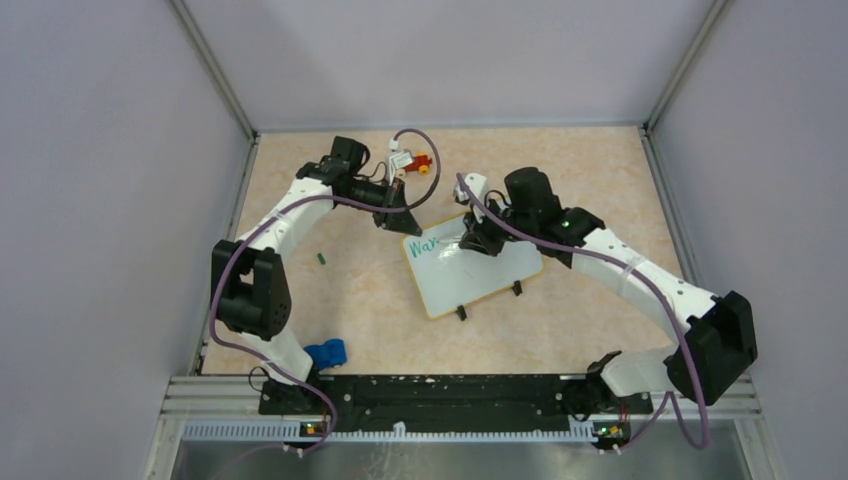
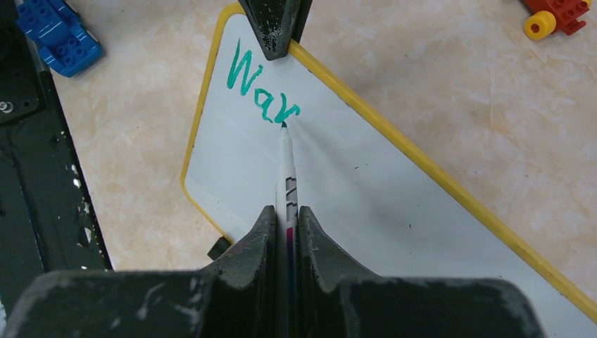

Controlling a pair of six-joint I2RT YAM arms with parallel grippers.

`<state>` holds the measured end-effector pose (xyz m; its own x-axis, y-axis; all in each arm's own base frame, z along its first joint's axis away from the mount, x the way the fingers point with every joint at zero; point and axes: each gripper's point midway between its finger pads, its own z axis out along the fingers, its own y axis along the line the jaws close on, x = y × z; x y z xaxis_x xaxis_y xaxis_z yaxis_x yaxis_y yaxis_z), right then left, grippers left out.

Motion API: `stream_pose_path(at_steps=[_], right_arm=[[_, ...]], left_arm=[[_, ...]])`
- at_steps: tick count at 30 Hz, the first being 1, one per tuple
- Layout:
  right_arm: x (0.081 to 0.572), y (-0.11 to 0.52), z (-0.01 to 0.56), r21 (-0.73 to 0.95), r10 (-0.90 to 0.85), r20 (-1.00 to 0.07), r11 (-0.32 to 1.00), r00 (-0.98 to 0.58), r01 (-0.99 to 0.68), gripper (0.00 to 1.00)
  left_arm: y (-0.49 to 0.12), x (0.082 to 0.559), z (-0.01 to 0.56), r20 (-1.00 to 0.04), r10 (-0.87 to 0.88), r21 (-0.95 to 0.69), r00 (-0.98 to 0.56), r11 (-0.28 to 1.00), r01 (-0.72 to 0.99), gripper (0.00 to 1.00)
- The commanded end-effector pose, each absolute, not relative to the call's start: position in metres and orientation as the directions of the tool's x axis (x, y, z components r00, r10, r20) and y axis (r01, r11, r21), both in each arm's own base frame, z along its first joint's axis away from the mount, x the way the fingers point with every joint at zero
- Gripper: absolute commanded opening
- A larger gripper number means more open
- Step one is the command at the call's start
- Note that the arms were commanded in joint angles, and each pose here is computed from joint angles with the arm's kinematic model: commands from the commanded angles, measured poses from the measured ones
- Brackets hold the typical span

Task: Write a sentence on the whiteboard

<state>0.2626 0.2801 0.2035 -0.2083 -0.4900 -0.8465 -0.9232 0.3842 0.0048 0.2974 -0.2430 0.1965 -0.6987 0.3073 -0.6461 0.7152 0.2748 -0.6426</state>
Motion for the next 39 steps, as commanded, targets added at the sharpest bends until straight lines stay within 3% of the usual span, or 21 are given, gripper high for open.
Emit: stream_pose_path(at_steps=[1,19,39], right_arm=[[0.269,0.283,0.232,-0.042,-0.441,-0.886,0.381,-0.142,-0.924,0.0],[0.291,0.286,0.225,-0.06,-0.452,-0.877,0.439,-0.163,-0.897,0.0],[0.274,0.276,0.207,-0.036,-0.482,-0.856,0.416,-0.187,-0.909,0.0]], left_arm=[[-0.245,0.291,0.203,-0.674,0.317,-0.616,-0.667,0.256,0.745,0.0],[-0.245,0.291,0.203,-0.676,0.319,-0.613,-0.664,0.257,0.747,0.0],[-0.244,0.29,0.202,-0.676,0.32,-0.612,-0.663,0.257,0.748,0.0]])
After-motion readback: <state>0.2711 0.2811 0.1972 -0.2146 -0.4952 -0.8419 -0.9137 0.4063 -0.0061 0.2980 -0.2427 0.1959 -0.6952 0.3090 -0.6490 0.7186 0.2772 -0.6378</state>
